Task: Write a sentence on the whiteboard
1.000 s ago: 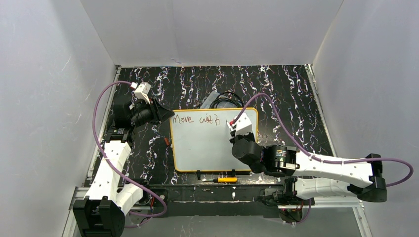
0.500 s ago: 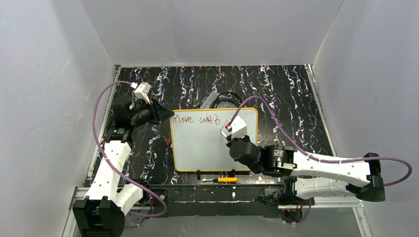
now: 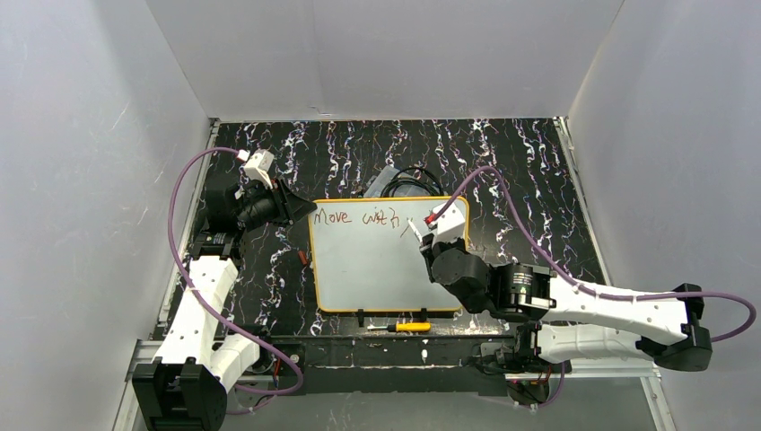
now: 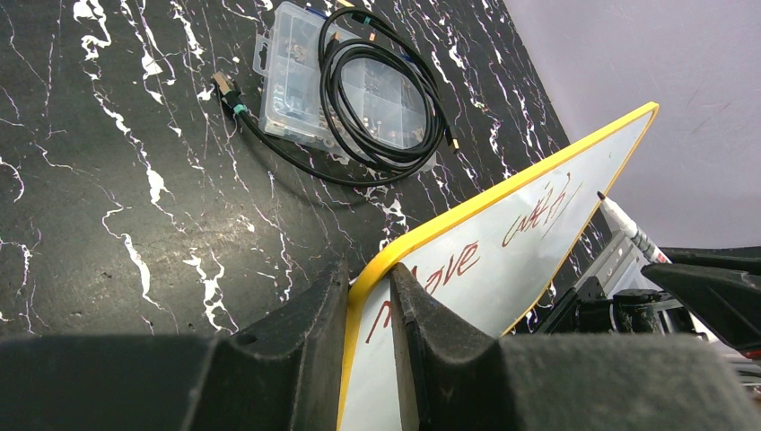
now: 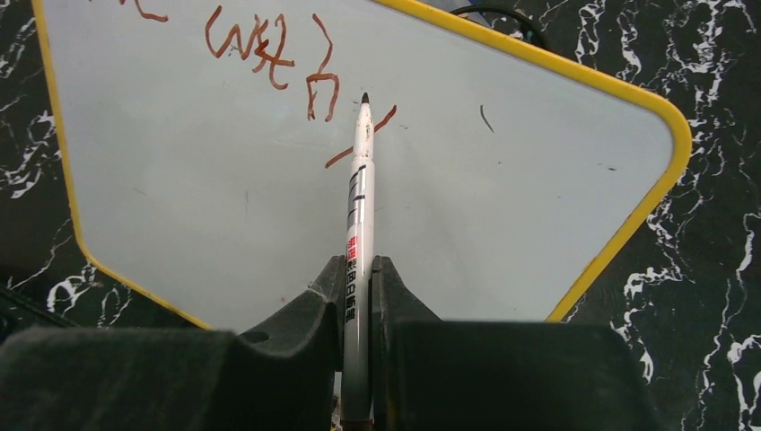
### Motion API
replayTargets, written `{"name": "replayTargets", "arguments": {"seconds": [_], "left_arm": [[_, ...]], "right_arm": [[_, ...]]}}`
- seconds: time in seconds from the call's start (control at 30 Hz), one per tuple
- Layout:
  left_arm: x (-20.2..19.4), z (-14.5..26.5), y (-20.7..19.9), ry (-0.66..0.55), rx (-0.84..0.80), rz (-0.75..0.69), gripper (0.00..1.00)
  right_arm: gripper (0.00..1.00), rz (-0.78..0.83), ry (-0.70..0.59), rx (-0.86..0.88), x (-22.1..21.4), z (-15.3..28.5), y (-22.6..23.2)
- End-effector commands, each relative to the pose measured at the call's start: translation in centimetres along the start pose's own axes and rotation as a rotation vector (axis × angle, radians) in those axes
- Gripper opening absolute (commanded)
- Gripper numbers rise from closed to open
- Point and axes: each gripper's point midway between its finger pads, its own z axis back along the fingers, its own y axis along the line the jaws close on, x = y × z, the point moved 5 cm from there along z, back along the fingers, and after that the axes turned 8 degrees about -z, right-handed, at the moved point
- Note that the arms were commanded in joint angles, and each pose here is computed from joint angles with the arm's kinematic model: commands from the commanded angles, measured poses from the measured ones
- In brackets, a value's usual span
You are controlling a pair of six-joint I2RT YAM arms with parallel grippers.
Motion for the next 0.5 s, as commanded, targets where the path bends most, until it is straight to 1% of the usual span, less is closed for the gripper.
{"name": "replayTargets", "arguments": {"seconds": [0.0, 0.47], "left_arm": [[0.19, 0.40, -0.75, 0.003, -0.026, -0.008, 0.20], [0.13, 0.33, -0.67, 0.007, -0.027, -0.002, 0.20]], "right_arm": [[0.01, -0.001, -0.079, -0.069, 1.97, -0.27, -0.26], [0.01, 0.044, -0.056, -0.126, 1.39, -1.02, -0.52]]}}
